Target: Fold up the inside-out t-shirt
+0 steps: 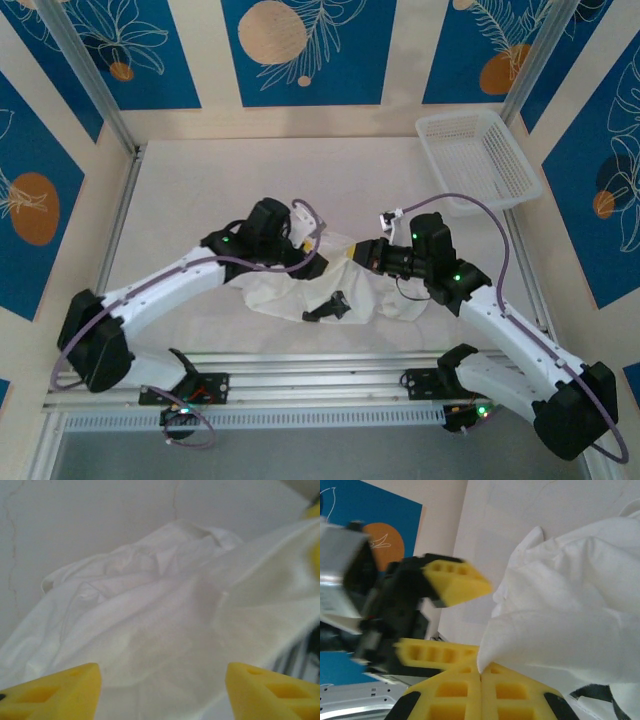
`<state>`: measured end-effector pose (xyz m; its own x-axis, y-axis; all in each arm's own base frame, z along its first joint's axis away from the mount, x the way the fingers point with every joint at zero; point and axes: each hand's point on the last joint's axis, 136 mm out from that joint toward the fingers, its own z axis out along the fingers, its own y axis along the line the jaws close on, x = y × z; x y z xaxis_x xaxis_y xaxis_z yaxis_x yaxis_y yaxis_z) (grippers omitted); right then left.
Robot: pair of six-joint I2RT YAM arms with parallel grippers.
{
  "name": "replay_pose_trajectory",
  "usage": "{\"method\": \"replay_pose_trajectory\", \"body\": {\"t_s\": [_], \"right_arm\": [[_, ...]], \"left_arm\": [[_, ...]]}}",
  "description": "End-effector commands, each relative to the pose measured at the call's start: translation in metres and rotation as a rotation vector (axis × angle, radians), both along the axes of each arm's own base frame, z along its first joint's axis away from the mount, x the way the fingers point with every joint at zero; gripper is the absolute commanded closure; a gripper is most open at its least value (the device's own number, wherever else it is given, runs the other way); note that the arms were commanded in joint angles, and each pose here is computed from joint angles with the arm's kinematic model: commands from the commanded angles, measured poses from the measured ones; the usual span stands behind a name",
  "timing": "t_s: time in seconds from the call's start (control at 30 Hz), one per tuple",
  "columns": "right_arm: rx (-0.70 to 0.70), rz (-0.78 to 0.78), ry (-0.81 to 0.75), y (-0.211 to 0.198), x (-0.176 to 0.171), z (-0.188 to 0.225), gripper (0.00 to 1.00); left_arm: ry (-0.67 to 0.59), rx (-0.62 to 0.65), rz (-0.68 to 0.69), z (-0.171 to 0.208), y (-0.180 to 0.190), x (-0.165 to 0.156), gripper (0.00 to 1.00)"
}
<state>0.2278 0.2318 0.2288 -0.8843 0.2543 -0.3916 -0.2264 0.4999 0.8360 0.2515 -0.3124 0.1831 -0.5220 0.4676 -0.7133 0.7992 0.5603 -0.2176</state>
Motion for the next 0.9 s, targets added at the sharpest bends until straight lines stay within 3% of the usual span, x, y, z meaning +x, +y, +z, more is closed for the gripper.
{"method": "replay_pose_trajectory", "body": {"t_s": [0.0,0.23,0.33,0.4,0.5,0.57,0.67,0.87], "right_arm": [[0.016,0.046,-0.058,0.007,-0.004,0.02,1.0],[0.005,0.103,-0.067,0.015,-0.015,0.018,1.0],[-0.011,0.119,-0.052,0.016,-0.019,0.012,1.0],[-0.013,0.132,-0.042,0.018,-0.022,0.008,1.0],[-0.023,0.123,-0.025,0.015,-0.024,0.001,1.0],[-0.068,0.073,0.007,0.006,-0.023,-0.011,1.0],[-0.162,-0.001,0.082,-0.011,-0.025,-0.044,1.0],[-0.421,-0.167,0.261,-0.057,-0.028,-0.108,1.0]], "left_arm": [[-0.1,0.003,0.011,0.01,-0.017,0.021,0.27],[-0.165,0.047,0.337,0.006,0.002,0.073,0.33],[-0.138,0.026,0.372,0.01,0.005,0.08,0.42],[-0.11,-0.013,0.365,0.014,0.004,0.08,0.55],[-0.069,-0.011,0.379,0.013,0.012,0.084,0.85],[-0.055,0.004,0.42,0.014,0.027,0.089,1.0],[-0.005,-0.048,0.432,0.028,0.047,0.091,1.0],[0.09,-0.198,0.24,0.068,0.034,0.058,1.0]]}}
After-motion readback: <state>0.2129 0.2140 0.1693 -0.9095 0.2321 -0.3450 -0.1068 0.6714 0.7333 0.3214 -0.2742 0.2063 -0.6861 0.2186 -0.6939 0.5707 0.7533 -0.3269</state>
